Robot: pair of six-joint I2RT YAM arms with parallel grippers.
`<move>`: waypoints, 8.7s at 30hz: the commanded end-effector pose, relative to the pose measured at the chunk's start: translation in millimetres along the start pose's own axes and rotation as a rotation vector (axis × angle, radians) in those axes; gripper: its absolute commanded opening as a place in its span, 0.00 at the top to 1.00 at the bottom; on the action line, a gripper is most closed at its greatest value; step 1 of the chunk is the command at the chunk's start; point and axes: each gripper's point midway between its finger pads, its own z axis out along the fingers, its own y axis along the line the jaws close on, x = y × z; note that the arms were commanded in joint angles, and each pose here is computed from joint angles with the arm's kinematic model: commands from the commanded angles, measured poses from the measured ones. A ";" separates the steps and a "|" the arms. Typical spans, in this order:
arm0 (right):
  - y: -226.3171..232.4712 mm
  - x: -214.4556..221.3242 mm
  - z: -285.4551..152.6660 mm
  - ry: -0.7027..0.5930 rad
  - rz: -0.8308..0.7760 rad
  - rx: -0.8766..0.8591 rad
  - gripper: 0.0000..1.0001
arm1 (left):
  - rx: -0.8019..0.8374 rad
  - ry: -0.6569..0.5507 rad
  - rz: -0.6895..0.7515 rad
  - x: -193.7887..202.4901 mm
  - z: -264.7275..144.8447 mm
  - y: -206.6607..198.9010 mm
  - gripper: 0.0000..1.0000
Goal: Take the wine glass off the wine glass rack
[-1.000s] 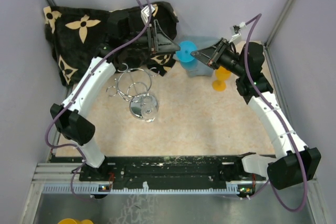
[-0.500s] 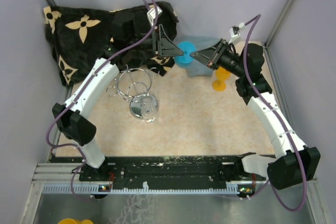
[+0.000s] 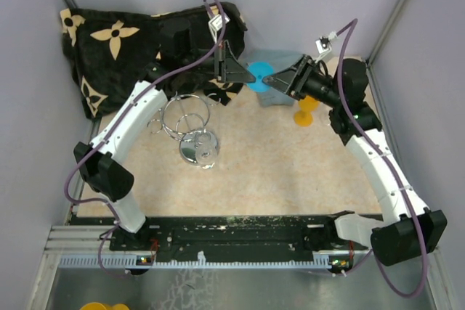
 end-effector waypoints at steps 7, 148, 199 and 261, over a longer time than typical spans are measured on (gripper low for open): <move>14.2 -58.8 -66.0 -0.133 -0.191 0.239 0.39 | -0.056 0.071 0.514 7.9 3.4 -20.9 1.00; -269.0 32.1 -58.4 0.033 -0.508 1.117 1.00 | -0.726 -0.124 0.666 -50.8 -90.4 56.3 0.04; 1.5 113.7 60.4 0.337 0.204 -0.013 0.59 | -1.145 -0.396 0.353 -58.3 -270.0 151.3 0.06; 10.2 186.5 80.9 0.564 0.262 -0.124 1.00 | -1.078 -0.365 0.232 -42.7 -268.2 172.6 0.01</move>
